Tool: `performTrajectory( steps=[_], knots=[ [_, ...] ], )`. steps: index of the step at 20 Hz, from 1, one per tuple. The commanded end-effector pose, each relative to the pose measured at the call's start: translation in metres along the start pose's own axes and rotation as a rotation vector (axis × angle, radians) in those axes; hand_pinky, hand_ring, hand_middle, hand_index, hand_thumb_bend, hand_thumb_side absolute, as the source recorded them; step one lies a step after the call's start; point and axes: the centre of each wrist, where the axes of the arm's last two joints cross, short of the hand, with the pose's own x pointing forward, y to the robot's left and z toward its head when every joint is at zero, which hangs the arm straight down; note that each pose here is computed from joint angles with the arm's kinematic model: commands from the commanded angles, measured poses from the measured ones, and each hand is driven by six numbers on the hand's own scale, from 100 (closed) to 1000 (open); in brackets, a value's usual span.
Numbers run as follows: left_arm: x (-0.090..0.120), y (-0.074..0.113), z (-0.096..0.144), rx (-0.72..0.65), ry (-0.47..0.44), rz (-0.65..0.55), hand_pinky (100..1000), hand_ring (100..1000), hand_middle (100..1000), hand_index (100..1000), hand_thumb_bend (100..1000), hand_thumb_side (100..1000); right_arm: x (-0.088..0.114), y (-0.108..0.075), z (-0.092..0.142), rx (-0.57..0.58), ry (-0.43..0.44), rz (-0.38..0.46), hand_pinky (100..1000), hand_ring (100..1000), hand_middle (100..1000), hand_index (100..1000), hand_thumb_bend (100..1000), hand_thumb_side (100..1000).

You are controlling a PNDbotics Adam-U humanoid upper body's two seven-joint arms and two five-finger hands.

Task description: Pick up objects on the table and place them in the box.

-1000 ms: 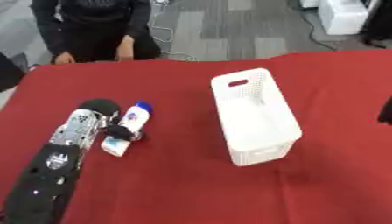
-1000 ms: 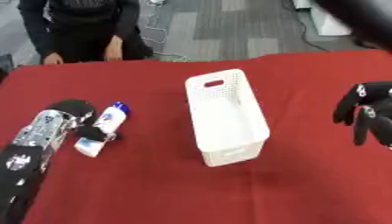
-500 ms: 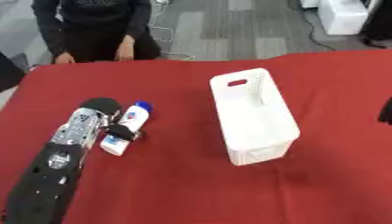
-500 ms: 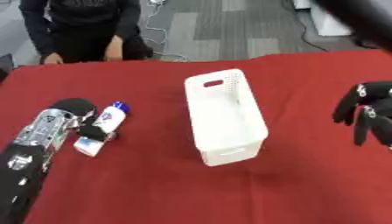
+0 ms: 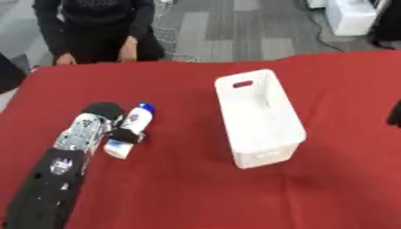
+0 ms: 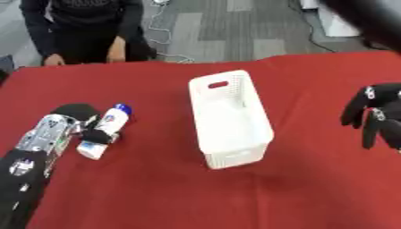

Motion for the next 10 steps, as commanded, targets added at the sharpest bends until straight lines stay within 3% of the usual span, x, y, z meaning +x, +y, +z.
performTrajectory(
  steps=[1,3,4,5,6,7,8,9,10],
  knots=[
    [-0.0036,0.003,0.0006,0.019,0.009,0.001,243,419,393,465,241,926,0.003,-0.0099,-0.0027,0.166,-0.132,0.114,332,474,509,342,199,1000],
    [-0.0031,0.0022,0.0006,0.028,0.007,0.004,197,367,344,438,238,919,0.003,-0.0098,-0.0027,0.166,-0.132,0.114,332,474,509,341,199,1000],
    [-0.0029,0.0016,0.0005,0.035,0.005,0.007,134,297,285,408,237,914,0.003,-0.0098,-0.0026,0.166,-0.132,0.114,332,474,509,341,199,1000],
    [-0.0027,0.0006,0.0003,0.042,0.004,0.01,118,279,269,400,238,915,0.003,-0.0097,-0.0026,0.166,-0.132,0.114,332,474,509,341,199,1000],
    [-0.0025,-0.0004,0.0001,0.048,0.004,0.012,100,207,204,367,244,914,0.003,-0.0097,-0.0026,0.166,-0.132,0.114,332,474,509,341,199,1000],
    [-0.0024,-0.0014,-0.0002,0.053,0.004,0.012,100,216,213,371,243,914,0.003,-0.0097,-0.0026,0.166,-0.132,0.115,332,474,509,341,199,1000],
    [-0.0023,-0.0021,-0.0004,0.059,0.005,0.011,100,116,121,323,251,911,0.003,-0.0096,-0.0025,0.166,-0.132,0.115,332,474,509,341,199,1000],
    [-0.0022,-0.0026,-0.0006,0.063,0.005,0.008,100,144,146,337,249,913,0.003,-0.0096,-0.0025,0.167,-0.132,0.115,332,474,509,342,199,1000],
    [-0.0022,-0.0031,-0.0008,0.067,0.004,0.006,100,100,100,296,251,907,0.003,-0.0095,-0.0025,0.167,-0.131,0.115,332,474,509,341,199,1000]
  ],
)
